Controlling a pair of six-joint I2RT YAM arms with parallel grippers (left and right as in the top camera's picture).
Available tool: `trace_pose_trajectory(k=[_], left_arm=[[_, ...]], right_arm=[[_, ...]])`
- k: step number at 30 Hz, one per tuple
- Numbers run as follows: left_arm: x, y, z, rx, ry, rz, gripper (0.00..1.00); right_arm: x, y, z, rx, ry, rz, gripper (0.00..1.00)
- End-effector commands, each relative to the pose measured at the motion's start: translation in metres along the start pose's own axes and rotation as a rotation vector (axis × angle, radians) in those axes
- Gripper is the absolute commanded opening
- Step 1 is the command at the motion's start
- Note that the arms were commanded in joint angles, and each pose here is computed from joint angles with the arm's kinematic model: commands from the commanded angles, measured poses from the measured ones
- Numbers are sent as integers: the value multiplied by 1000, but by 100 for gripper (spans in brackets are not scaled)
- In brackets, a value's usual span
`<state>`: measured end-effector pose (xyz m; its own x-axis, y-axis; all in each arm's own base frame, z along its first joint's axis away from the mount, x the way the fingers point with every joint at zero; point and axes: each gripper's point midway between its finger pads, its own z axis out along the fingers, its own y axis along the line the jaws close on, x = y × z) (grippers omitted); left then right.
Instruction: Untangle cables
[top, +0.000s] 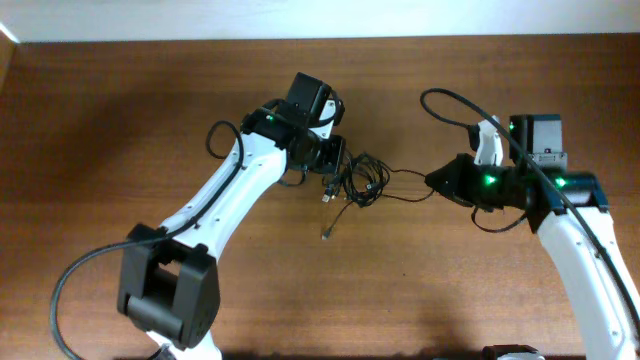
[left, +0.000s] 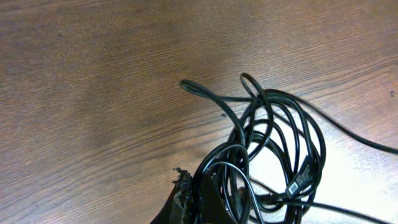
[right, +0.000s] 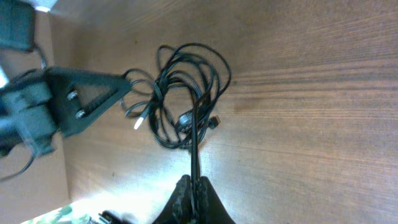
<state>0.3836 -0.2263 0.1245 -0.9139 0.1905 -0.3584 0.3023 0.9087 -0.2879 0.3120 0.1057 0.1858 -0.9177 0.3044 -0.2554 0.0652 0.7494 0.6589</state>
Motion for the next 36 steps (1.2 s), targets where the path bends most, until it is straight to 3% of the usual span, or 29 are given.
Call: trace_pose_trajectory(k=[1, 7, 9, 14, 17, 19, 20, 22, 23, 25, 28, 30, 32, 33, 34, 36], left_arm=[[7, 18, 27, -52, 57, -39, 0], [31, 34, 72, -84, 174, -63, 2], [31, 41, 76, -116, 175, -62, 8], [28, 48, 76, -161, 160, -56, 5], [27, 53, 75, -183, 155, -55, 11], [21, 50, 72, -137, 151, 6, 12], [11, 40, 65, -35, 138, 65, 15], [-26, 38, 28, 96, 49, 96, 19], [-54, 51, -4, 126, -34, 78, 23], [-73, 65, -33, 151, -108, 46, 28], [-62, 67, -32, 153, -69, 38, 28], [-62, 67, -32, 153, -68, 41, 28], [-62, 63, -31, 157, -65, 47, 29], [-61, 58, -29, 161, -61, 58, 30], [-56, 42, -25, 175, -45, 104, 33], [-45, 9, -17, 203, -5, 172, 36]], right_arm=[[2, 20, -28, -32, -67, -75, 4], [5, 42, -89, -93, -241, -127, 4], [7, 59, -110, -121, -297, -176, 4], [9, 94, -155, -137, -384, -267, 4], [9, 92, -161, -100, -396, -264, 4], [4, 88, -154, -95, -374, -244, 4], [-2, 90, -150, -114, -366, -249, 4], [-24, 105, -134, -216, -331, -247, 4], [-42, 137, -107, -354, -266, -277, 4], [-51, 161, -72, -405, -184, -309, 4], [-56, 108, -6, -222, -45, -179, 4], [-63, 38, 19, 38, -18, -74, 7], [-79, -7, 7, 205, -81, -8, 13], [-85, -26, -3, 253, -98, 5, 43], [-86, -48, -15, 301, -97, 27, 85], [-82, -73, -27, 376, -82, 68, 95]])
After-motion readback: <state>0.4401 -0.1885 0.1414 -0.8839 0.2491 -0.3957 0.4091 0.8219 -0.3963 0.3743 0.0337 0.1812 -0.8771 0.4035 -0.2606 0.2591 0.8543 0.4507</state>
